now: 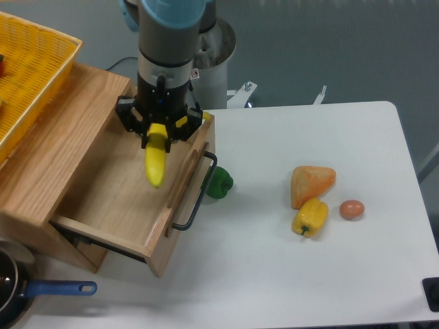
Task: Place the banana in the top drawer
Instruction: 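Move the held banana over the drawer and lower it inside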
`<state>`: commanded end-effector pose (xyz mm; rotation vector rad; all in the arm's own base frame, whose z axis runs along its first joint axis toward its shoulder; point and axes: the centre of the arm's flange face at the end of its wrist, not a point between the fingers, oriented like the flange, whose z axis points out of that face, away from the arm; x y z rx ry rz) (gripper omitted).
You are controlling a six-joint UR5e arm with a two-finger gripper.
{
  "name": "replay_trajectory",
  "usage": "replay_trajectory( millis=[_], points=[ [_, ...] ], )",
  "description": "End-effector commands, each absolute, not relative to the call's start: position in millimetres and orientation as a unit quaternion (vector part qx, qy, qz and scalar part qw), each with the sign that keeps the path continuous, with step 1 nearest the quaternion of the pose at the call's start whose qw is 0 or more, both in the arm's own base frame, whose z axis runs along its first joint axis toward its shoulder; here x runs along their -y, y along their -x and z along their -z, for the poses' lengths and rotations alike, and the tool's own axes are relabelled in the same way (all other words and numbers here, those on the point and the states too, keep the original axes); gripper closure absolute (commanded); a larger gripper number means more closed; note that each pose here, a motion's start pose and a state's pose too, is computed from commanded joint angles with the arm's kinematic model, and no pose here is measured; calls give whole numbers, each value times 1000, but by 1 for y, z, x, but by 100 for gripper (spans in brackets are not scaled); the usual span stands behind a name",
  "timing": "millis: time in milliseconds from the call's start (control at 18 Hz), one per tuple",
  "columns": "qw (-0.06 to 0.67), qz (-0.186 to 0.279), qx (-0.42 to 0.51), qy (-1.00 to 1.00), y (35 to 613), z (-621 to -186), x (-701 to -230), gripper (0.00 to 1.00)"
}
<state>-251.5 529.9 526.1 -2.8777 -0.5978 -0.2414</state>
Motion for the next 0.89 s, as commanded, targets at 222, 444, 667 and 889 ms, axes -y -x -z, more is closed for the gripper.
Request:
replay_trajectory(
  millis=[222,444,667,889],
  points=[
    [89,87,202,971,245,-518,-539,62],
    [87,89,201,972,245,-511,-544,62],
    [80,91,201,972,245,-504,-547,62],
    [72,96,198,973,243,-494,-549,61]
  ],
)
